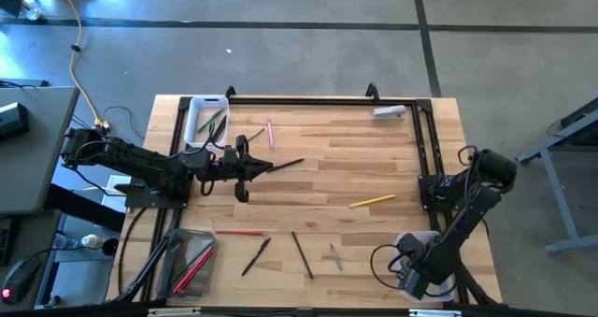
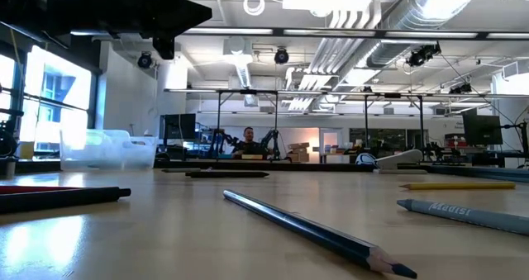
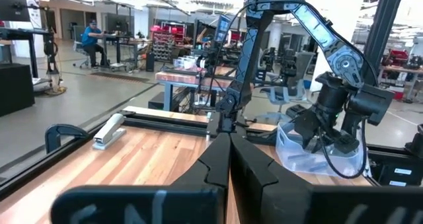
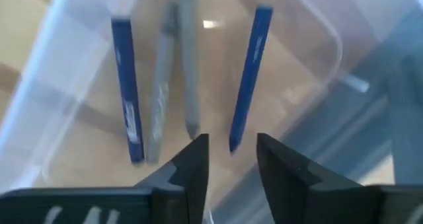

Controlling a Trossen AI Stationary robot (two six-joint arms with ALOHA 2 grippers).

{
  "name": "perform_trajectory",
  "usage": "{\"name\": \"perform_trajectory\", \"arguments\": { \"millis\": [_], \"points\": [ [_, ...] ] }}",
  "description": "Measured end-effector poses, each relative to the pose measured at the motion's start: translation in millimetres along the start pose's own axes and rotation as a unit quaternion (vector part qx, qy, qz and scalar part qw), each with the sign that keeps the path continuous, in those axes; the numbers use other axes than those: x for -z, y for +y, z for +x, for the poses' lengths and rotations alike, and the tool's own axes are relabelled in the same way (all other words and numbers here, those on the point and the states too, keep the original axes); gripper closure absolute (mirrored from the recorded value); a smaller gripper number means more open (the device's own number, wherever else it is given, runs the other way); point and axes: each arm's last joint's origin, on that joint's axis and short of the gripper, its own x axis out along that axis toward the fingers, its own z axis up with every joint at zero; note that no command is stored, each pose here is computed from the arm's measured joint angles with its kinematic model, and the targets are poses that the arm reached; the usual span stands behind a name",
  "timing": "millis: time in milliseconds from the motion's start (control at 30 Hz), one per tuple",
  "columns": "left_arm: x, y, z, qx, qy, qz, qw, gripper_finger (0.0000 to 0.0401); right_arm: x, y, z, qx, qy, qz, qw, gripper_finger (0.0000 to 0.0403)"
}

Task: Sort crayons/erasers/pens/pencils in bins
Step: Put the red pencil into the black bin

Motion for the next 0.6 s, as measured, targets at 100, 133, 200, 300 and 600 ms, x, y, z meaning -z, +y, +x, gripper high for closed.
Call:
{"name": "perform_trajectory", "arguments": {
  "millis": [100, 133, 200, 300, 600],
  "points": [
    [0, 0, 0, 0.0, 0.0, 0.0, 1.0, 0.0401, 0, -2, -7, 0.009, 0.031, -0.015, 0.999, 0.0277],
    [0, 0, 0, 0.0, 0.0, 0.0, 1.0, 0.0401, 0, -2, -12, 0.011, 0.035, -0.022, 0.999, 0.0277],
    [0, 0, 0, 0.001, 0.0, 0.0, 1.0, 0.0401, 1, -2, -25, 0.01, 0.038, -0.041, 0.998, 0.0283],
    [0, 0, 0, 0.001, 0.001, 0.001, 1.0, 0.0401, 3, 0, -51, 0.002, 0.038, -0.076, 0.996, 0.031],
    [0, 0, 0, 0.001, 0.002, 0.005, 1.0, 0.0401, -12, -11, -120, -0.099, -0.144, -0.122, 0.977, 0.0392]
  ]
}}
